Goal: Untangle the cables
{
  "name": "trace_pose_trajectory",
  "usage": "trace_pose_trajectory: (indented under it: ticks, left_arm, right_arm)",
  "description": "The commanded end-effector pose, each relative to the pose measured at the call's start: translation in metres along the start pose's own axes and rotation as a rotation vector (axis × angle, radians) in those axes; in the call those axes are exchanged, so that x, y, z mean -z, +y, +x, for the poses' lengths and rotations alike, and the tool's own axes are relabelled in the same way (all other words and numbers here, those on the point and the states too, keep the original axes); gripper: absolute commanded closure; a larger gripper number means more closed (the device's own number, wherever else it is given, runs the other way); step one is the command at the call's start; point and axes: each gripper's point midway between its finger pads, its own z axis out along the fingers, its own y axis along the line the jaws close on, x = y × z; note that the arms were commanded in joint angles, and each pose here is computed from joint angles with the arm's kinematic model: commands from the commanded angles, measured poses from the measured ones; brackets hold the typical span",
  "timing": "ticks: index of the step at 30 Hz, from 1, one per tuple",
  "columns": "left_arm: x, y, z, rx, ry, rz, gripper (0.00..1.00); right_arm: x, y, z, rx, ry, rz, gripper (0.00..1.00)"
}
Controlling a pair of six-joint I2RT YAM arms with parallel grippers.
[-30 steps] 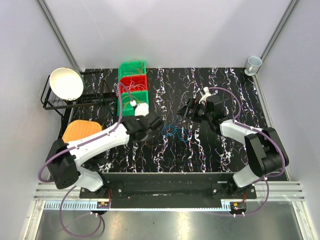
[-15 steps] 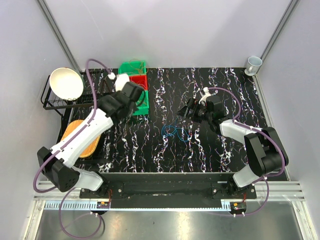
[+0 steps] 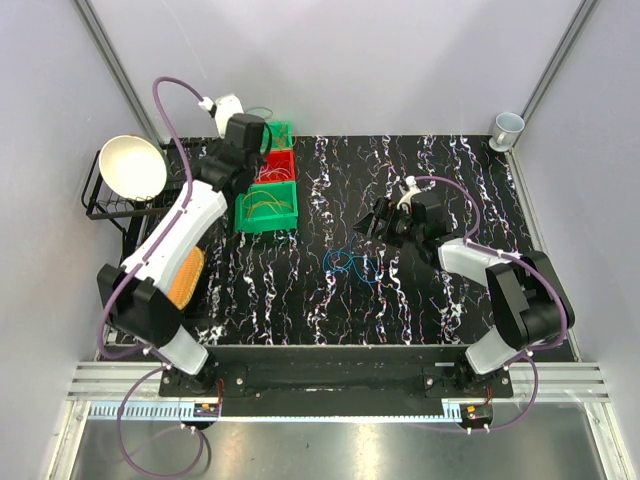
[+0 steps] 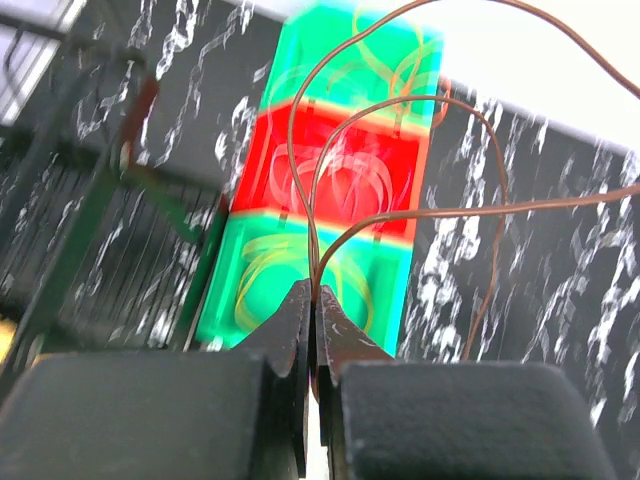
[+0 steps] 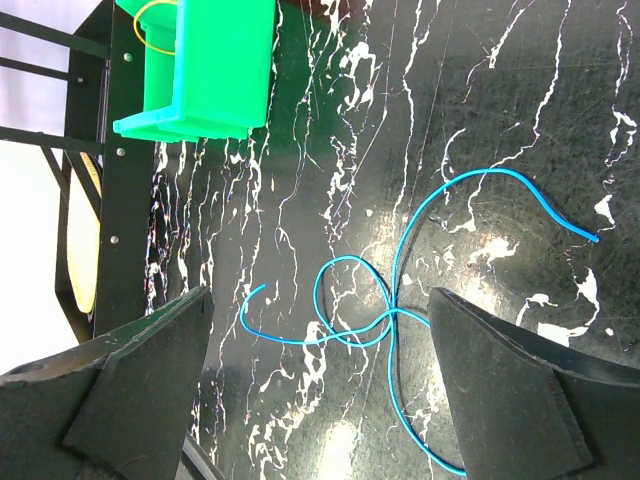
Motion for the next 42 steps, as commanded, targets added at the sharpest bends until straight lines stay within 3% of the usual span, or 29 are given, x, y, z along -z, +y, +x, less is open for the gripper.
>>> trace_pose_trajectory:
  ticks: [1,10,14,24,30,42]
  left_arm:
    - [-0.019,-0.028,-0.074,0.145,-0.176,0.15,1.0]
    - [-0.081,-0.049,-0.115,0.32,-0.344,0.302,1.0]
    - [-0.096,-0.059,-0.136,0.41,-0.484,0.404,1.0]
    - [-0.15,-0.081,-0.097,0.494,-0.537,0.558,1.0]
    - [-0.173,-0.069,-0.063,0.487,-0.513,0.53,1.0]
    - [-0.163,-0.028,-0.025,0.44,-0.488,0.431,1.0]
  right_arm:
    - [-0.003,0.014,-0.016,0.017,-0.03,-0.045,0.05]
    - [-0.005,0.013,-0.014,0.006,-0.021,-0.054,0.06]
    - [-0.007,0.014,-0.014,0.003,-0.015,-0.061,0.06]
    - [-0.009,0.013,-0.012,-0.005,-0.007,-0.066,0.06]
    - [-0.01,0.013,-0.011,-0.009,-0.001,-0.068,0.06]
    - [-0.012,0.013,-0.01,-0.015,0.005,-0.07,0.06]
